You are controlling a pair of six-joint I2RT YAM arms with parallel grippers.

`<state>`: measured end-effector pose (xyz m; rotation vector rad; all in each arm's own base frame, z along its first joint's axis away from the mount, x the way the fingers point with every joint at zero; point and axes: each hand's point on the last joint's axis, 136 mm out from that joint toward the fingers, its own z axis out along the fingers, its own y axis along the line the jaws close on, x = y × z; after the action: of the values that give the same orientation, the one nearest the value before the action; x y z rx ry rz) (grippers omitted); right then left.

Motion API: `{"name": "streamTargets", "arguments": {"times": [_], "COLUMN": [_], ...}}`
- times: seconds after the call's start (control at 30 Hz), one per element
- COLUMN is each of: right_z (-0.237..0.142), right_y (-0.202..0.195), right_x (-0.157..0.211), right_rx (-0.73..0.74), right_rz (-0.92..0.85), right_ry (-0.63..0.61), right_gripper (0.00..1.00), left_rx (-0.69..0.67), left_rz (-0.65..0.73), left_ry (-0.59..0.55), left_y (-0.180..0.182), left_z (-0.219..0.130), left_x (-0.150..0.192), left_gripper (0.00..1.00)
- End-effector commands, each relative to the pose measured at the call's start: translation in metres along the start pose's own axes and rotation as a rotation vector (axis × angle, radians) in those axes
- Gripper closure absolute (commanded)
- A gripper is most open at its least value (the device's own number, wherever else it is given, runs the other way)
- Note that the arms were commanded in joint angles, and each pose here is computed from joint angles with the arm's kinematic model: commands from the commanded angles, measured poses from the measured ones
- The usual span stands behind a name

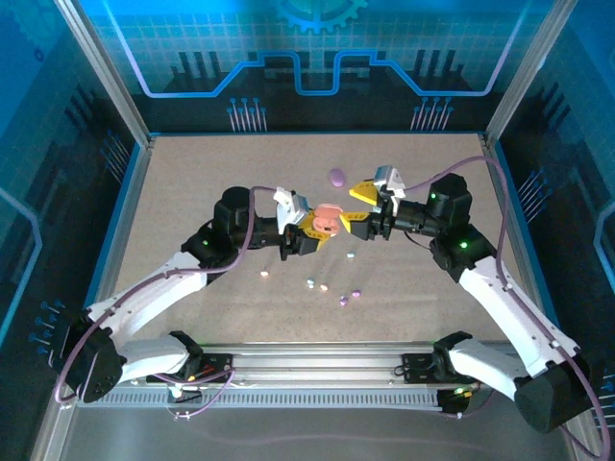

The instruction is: Insert the wireless bluetooth earbuds into the charging case

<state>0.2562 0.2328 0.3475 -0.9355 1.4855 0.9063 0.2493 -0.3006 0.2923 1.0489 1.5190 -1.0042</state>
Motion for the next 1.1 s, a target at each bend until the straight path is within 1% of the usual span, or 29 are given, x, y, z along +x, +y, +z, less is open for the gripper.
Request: {"name": "streamTargets", "arguments": {"times": [0.0,0.07,0.17,0.27,0.37,0.43,0.53,0.63,0.7,0.77,0.93,1.07], "right_z": [-0.011,-0.016,-0.026,-0.034,-0.035,-0.031,-0.021,-0.009,0.0,0.012,0.051,0.092], "right_y": [-0.017,-0.034,-0.066,-0.088,-0.096,-0.094,-0.082,-0.069,-0.06,-0.053,-0.042,-0.029], "right_x": [-0.012,-0.007,0.017,0.053,0.09,0.113,0.144,0.175,0.193,0.202,0.216,0.227], "right_rx": [0.132,0.234,0.413,0.519,0.558,0.549,0.485,0.445,0.423,0.391,0.31,0.207], "right_rz": [0.057,0.128,0.289,0.467,0.634,0.716,0.841,0.938,0.943,0.94,0.922,0.904], "right_ry": [-0.016,0.007,0.102,0.208,0.321,0.398,0.483,0.564,0.627,0.661,0.719,0.754], "right_gripper": [0.35,0.35,0.37,0.42,0.48,0.51,0.55,0.56,0.56,0.57,0.57,0.58], "left_rx": [-0.047,-0.083,-0.191,-0.278,-0.31,-0.323,-0.343,-0.356,-0.369,-0.379,-0.396,-0.417], "left_rz": [0.036,0.04,0.056,0.075,0.089,0.092,0.099,0.11,0.12,0.126,0.138,0.153], "left_ry": [-0.087,-0.104,-0.163,-0.205,-0.224,-0.236,-0.242,-0.252,-0.262,-0.276,-0.3,-0.325], "left_y": [0.002,0.007,0.021,0.03,0.031,0.03,0.03,0.029,0.029,0.029,0.025,0.019], "left_z": [-0.006,-0.008,-0.017,-0.027,-0.034,-0.039,-0.044,-0.049,-0.052,-0.055,-0.065,-0.077], "left_x": [-0.021,-0.024,-0.031,-0.038,-0.044,-0.046,-0.049,-0.054,-0.058,-0.062,-0.077,-0.089], "left_gripper": [0.74,0.74,0.75,0.75,0.75,0.75,0.75,0.74,0.74,0.74,0.74,0.74]}}
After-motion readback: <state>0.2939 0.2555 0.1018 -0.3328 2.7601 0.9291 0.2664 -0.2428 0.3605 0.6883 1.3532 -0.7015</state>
